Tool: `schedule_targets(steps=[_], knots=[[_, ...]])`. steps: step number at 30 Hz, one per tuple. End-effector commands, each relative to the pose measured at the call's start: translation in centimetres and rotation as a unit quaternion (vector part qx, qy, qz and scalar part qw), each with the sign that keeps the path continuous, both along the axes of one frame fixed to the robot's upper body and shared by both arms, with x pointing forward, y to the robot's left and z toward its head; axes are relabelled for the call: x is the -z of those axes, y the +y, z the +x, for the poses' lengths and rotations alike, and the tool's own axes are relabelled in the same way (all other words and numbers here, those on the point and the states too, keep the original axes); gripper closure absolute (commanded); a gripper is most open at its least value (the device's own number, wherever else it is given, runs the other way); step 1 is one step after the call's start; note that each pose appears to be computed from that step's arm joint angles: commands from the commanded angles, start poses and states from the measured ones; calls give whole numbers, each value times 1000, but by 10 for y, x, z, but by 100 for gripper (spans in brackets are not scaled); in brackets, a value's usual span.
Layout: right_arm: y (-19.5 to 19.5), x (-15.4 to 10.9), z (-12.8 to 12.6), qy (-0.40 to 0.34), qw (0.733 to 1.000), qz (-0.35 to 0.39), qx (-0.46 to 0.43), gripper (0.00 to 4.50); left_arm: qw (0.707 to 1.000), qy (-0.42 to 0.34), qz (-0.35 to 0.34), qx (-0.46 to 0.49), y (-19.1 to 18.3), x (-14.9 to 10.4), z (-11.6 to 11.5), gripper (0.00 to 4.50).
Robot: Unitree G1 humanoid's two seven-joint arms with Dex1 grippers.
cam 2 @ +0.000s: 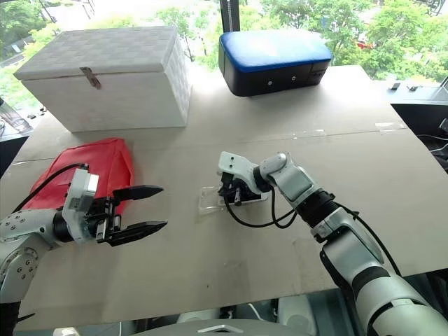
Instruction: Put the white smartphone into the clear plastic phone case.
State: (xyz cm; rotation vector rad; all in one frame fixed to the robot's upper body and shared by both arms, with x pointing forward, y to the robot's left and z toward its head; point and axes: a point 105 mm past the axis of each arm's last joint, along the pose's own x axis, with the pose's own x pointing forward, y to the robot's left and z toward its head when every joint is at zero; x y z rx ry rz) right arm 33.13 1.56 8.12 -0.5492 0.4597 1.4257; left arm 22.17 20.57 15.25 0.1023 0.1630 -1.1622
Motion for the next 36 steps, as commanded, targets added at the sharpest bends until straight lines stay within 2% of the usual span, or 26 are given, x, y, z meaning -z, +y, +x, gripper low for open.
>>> schedule_targets(steps=[1,8,10,16,19,22,26,28,31,34,36], knots=[[-48,73,2,44,986,-136,84,448,1000,-25,0,7,-1,-9,-2,0],[-50,87,-3,50,984,-149,85,448,1000,-26,-1,6,0,-8,-2,0],[-46,85,-7,65,986,-133,80,448,1000,-25,0,5,1,-7,-3,0],[-33,49,-33,125,991,-52,18,448,1000,-23,5,-2,2,-3,-4,0],[-34,45,-39,113,992,-52,8,448,1000,-24,5,-3,2,-1,-2,0],[-27,24,-36,92,996,3,14,448,1000,-25,6,-3,1,1,0,0],[-19,-31,-16,27,992,108,56,448,999,-30,23,-12,3,5,4,0],[-22,-65,-20,5,987,154,49,448,999,-33,38,-19,5,10,7,0],[-35,-89,-34,-15,985,165,42,448,997,-34,66,-34,5,18,13,0],[-61,-86,-45,-32,989,129,66,448,997,-27,73,-15,-1,25,13,0],[-89,-78,-52,-42,988,98,108,450,997,-19,70,-1,-8,29,13,52]])
